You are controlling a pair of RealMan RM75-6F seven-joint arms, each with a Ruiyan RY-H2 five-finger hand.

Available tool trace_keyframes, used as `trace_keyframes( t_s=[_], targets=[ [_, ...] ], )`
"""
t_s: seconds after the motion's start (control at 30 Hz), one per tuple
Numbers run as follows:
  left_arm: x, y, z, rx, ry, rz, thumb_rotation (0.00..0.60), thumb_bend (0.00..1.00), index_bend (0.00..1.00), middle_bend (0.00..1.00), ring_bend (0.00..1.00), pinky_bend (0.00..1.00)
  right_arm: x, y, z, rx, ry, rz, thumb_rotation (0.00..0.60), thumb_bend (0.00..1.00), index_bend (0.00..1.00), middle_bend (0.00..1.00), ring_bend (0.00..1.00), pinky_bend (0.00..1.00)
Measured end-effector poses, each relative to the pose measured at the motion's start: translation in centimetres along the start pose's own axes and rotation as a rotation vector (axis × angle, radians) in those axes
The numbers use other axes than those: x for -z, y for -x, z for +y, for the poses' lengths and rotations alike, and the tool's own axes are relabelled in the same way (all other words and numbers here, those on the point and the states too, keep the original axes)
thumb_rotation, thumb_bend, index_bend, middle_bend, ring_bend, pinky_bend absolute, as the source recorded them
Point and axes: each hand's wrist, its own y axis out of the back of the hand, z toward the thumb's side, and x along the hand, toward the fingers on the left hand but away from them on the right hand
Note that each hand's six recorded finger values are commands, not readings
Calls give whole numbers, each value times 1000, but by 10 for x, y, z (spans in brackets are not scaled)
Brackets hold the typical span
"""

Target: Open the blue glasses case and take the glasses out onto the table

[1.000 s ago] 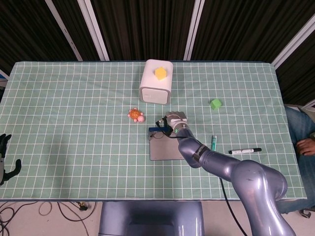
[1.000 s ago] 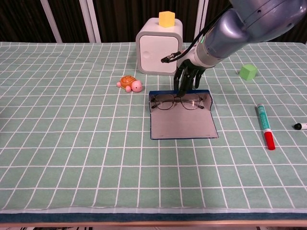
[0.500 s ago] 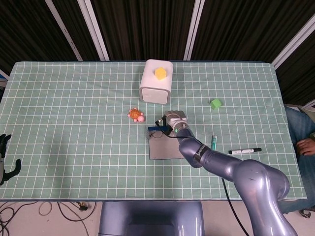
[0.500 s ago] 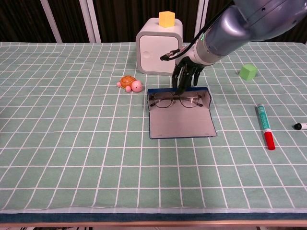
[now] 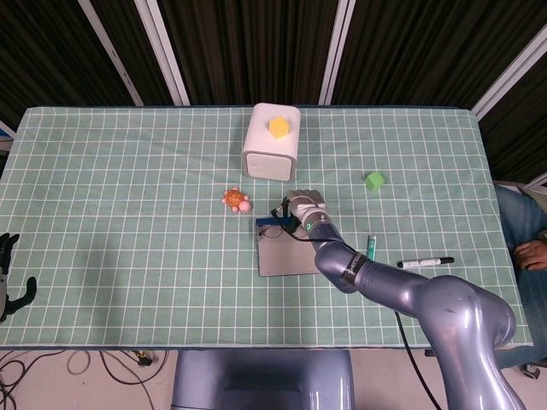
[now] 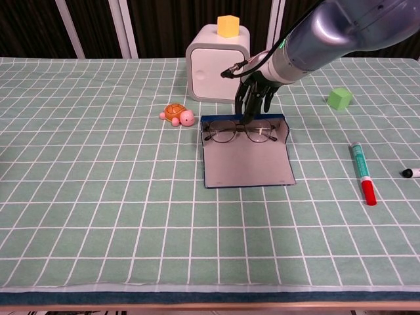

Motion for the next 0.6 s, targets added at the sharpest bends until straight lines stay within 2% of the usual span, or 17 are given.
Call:
trace_keyframes(
  t_s=[0.6],
  targets=[
    [0, 0, 0, 2, -1, 2, 600, 463, 29, 0, 0, 0, 9, -8, 7, 69, 32, 30, 600, 469, 536, 438, 332, 214]
  ],
)
